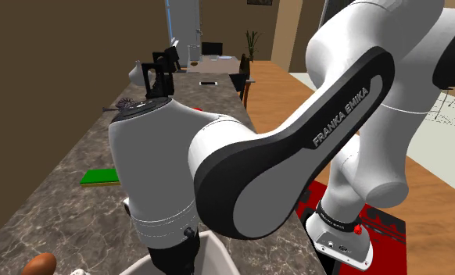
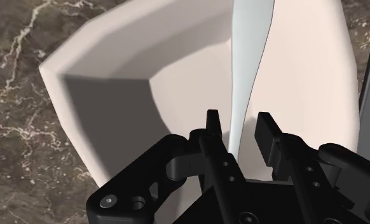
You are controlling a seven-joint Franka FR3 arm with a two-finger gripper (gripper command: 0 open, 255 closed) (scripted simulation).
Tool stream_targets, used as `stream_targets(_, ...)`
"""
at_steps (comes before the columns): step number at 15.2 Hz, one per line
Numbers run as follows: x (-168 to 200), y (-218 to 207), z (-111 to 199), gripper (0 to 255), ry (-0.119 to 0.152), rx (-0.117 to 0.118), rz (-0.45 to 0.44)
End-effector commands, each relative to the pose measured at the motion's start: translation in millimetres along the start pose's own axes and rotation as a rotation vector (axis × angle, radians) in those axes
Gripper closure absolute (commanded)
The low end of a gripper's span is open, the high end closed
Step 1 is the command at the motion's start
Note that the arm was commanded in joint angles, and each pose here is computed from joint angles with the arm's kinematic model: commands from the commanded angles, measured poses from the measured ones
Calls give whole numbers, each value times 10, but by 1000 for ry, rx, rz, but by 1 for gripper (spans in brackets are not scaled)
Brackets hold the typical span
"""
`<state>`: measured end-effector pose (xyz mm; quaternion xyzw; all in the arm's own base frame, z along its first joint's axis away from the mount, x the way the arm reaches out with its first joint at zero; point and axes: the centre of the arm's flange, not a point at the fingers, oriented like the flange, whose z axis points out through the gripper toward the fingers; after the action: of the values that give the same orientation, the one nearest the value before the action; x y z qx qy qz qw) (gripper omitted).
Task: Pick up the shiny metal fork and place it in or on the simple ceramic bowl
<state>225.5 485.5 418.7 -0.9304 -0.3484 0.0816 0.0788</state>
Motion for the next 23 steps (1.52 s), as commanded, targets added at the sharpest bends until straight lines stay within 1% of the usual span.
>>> stream_targets(1, 7, 18, 28, 255, -2, 0, 2)
stream_targets(5, 7, 18, 28, 255, -2, 0, 2)
stream_targets(6, 12, 18, 25, 0, -2, 0, 2)
stream_targets(11, 7, 18, 28, 0, -2, 0, 2)
stream_targets(15, 8, 18, -472, 0, -2, 0, 2)
stream_targets(23, 8, 18, -472, 0, -2, 0, 2)
